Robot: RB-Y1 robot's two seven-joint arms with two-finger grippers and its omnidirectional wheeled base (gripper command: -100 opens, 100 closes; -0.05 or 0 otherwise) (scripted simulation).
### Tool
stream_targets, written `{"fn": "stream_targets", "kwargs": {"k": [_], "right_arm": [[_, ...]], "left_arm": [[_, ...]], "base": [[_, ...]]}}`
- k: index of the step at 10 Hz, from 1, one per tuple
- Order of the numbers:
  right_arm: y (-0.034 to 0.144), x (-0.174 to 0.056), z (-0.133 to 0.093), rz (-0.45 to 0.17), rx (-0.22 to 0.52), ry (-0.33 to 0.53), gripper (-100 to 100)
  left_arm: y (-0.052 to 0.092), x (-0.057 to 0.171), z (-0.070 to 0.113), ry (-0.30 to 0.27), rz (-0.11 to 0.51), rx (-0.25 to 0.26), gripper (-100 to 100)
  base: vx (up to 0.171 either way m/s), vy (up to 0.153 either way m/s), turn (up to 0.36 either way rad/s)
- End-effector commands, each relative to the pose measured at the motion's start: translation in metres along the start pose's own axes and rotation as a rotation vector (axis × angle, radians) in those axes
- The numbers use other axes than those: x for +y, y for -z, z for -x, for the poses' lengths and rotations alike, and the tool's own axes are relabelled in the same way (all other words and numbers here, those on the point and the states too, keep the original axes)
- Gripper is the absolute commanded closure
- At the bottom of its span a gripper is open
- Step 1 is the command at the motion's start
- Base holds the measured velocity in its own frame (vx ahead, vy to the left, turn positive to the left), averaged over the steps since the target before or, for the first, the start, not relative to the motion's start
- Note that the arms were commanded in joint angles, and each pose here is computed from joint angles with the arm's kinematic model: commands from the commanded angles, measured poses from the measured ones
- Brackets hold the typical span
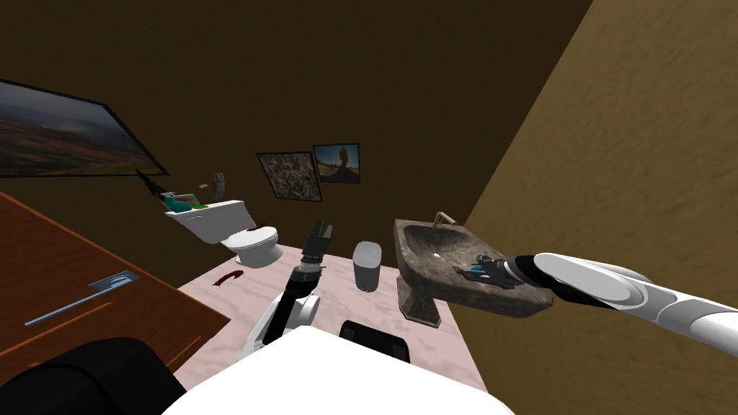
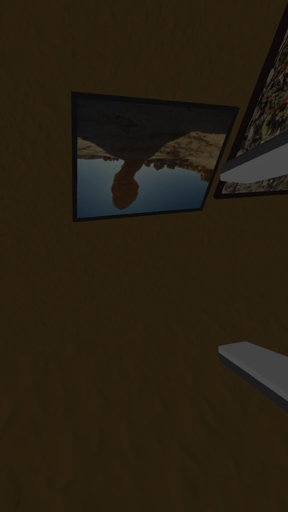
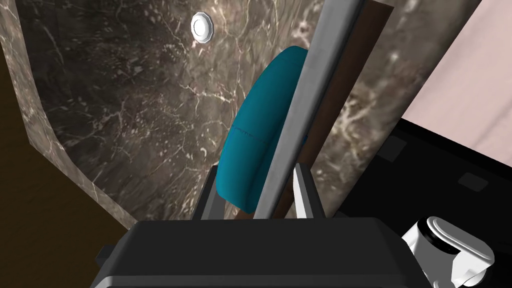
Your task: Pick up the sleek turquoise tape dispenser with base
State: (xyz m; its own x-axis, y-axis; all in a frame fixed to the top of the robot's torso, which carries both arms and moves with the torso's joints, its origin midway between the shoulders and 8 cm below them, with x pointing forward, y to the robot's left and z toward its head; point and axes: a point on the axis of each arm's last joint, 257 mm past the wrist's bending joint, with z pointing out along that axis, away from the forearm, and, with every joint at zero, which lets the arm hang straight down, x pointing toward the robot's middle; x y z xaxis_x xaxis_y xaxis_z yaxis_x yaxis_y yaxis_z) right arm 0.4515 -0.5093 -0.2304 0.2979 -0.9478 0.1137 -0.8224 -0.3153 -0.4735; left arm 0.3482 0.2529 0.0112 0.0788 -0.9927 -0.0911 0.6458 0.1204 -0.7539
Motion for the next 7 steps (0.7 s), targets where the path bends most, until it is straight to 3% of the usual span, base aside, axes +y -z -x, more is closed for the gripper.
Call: {"fn": "stream_targets", "kwargs": {"k": [1, 6, 7], "right_arm": [[0.0039, -0.004, -0.0013, -0.002, -0.007, 0.015, 100], [0.0111, -0.0112, -0.0032, -0.007, -0.024, 0.043, 100], [0.0116, -0.0111, -0.0034, -0.006, -0.025, 0.047, 0]], "left_arm": [[0.0, 0.0, 0.0, 0.0, 0.0, 0.0, 0], [0.0, 0.0, 0.0, 0.0, 0.0, 0.0, 0], [0.0, 0.0, 0.0, 0.0, 0.0, 0.0, 0]], "base": [[0.014, 0.029, -0.136], [0.027, 0.046, -0.109], [0.0, 0.0, 0.0]]}}
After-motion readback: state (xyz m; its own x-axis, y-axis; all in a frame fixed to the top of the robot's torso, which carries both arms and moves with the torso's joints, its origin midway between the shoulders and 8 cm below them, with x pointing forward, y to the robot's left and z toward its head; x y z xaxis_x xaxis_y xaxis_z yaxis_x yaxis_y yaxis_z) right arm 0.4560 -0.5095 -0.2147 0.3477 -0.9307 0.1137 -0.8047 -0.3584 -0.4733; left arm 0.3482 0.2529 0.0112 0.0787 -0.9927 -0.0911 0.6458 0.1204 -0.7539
